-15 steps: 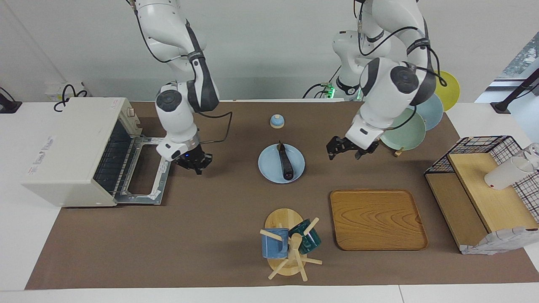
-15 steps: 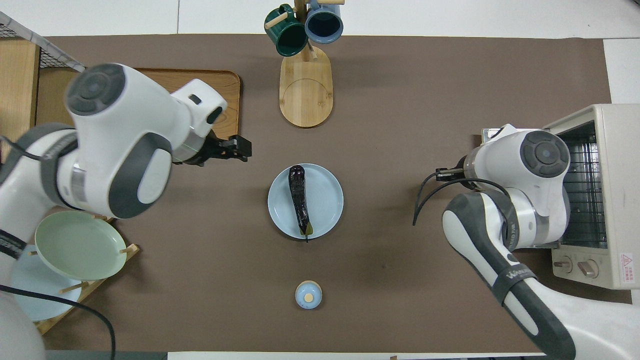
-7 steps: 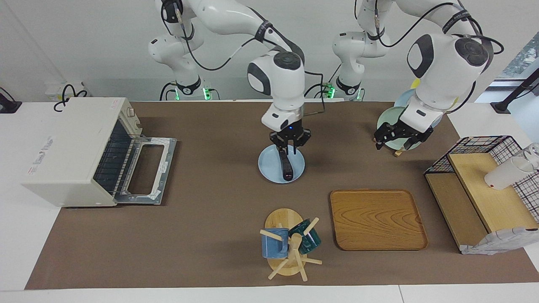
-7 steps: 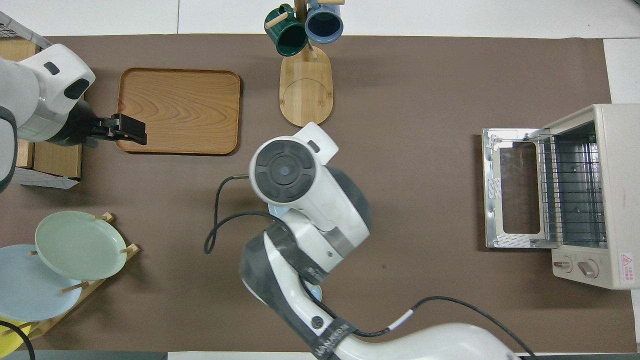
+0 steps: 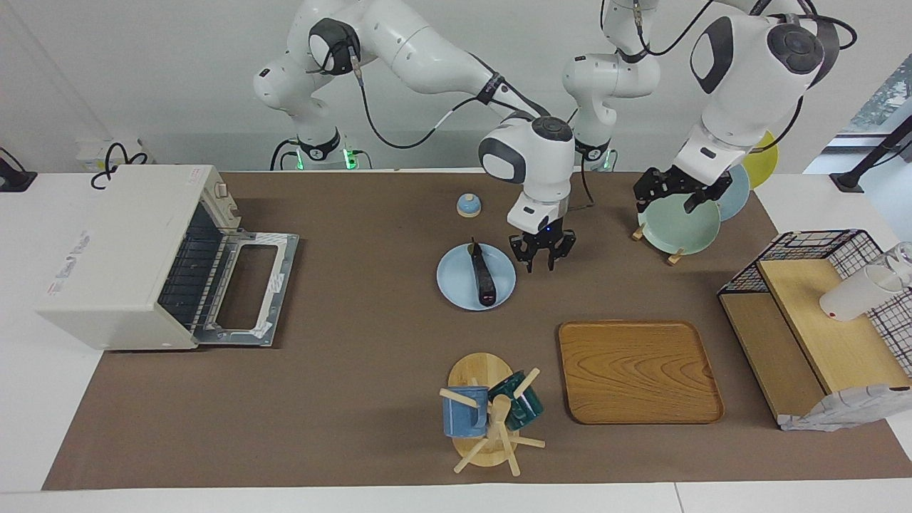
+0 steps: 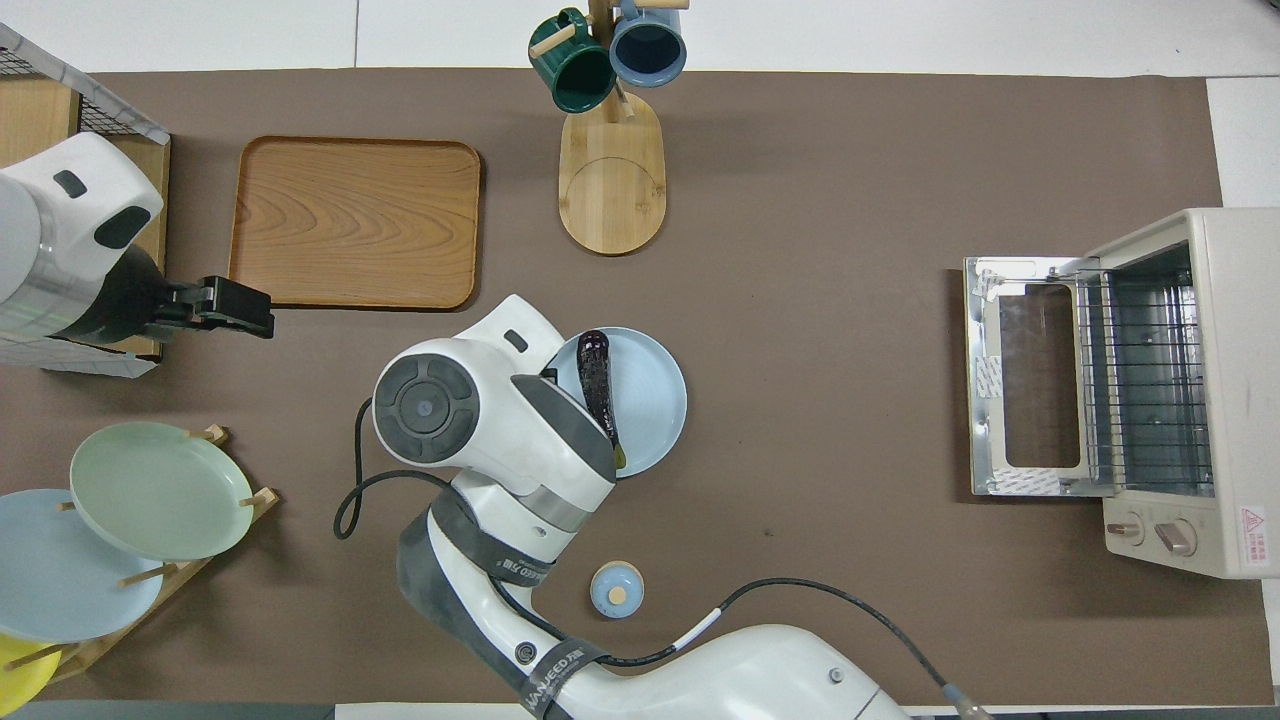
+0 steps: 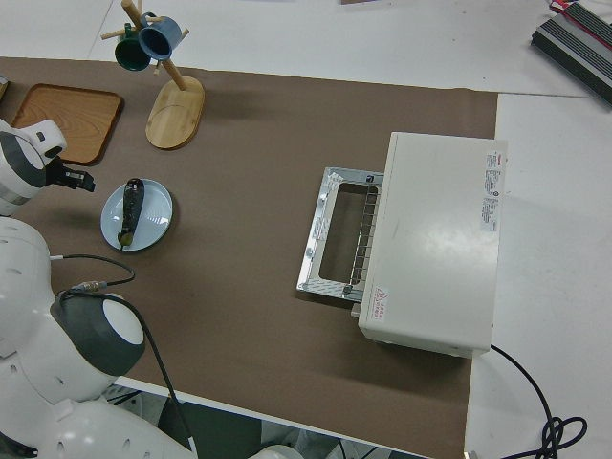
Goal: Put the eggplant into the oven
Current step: 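Grasp the eggplant on the plate with the right gripper and lift it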
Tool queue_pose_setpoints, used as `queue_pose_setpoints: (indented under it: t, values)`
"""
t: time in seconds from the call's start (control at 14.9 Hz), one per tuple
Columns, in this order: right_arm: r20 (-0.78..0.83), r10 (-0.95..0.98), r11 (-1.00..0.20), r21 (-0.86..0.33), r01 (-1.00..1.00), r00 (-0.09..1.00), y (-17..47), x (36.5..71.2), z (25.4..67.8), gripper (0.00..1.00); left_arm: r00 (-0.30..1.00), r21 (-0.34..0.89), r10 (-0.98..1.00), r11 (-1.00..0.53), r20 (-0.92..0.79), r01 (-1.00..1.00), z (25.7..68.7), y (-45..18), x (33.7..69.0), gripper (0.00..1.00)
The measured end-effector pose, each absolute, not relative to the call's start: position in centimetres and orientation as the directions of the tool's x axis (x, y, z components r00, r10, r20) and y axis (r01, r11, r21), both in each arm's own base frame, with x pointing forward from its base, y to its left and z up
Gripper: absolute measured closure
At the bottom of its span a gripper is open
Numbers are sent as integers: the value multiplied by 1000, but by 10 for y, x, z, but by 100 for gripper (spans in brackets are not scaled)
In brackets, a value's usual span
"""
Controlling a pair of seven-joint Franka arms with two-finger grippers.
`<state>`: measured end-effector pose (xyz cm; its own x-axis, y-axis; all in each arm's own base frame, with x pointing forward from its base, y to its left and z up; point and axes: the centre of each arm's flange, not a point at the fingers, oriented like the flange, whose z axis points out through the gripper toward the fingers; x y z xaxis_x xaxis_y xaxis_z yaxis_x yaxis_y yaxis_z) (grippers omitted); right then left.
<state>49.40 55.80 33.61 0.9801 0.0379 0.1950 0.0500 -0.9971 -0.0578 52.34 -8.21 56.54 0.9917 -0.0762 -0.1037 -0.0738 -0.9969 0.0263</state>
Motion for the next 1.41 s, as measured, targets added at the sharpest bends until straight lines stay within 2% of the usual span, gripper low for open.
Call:
queue_pose_setpoints:
  t: [0.4, 0.6, 0.74, 0.8, 0.87, 0.94, 1.07, 1.2, 1.41]
  values:
    - [180, 75, -997, 25, 71, 981, 545, 486, 309, 50, 994, -22, -83, -996, -70, -85, 604, -77, 526, 0]
    - [180, 106, -994, 48, 99, 978, 537, 473, 287, 50, 994, -28, -84, -996, -72, -87, 606, -77, 529, 0]
    - [185, 116, -993, 54, 107, 976, 534, 470, 288, 51, 993, -27, -82, -996, -79, -84, 602, -76, 531, 0]
    - [184, 118, -992, 58, 109, 976, 532, 469, 288, 53, 993, -23, -82, -996, -81, -84, 601, -76, 532, 0]
    - [185, 119, -992, 60, 110, 975, 530, 469, 290, 61, 993, -18, -82, -996, -82, -83, 601, -76, 532, 0]
    - [185, 120, -992, 62, 110, 975, 529, 468, 290, 77, 993, -15, -82, -996, -82, -83, 601, -77, 532, 0]
    - [193, 130, -990, 70, 118, 973, 529, 467, 296, 94, 994, -13, -81, -996, -79, -83, 600, -77, 533, 0]
    - [199, 156, -984, 111, 136, 968, 527, 466, 298, 95, 994, -13, -81, -997, -77, -83, 599, -77, 534, 0]
    - [168, 175, -962, 238, 132, 970, 513, 469, 308, 97, 994, -12, -81, -997, -75, -82, 598, -77, 535, 0]
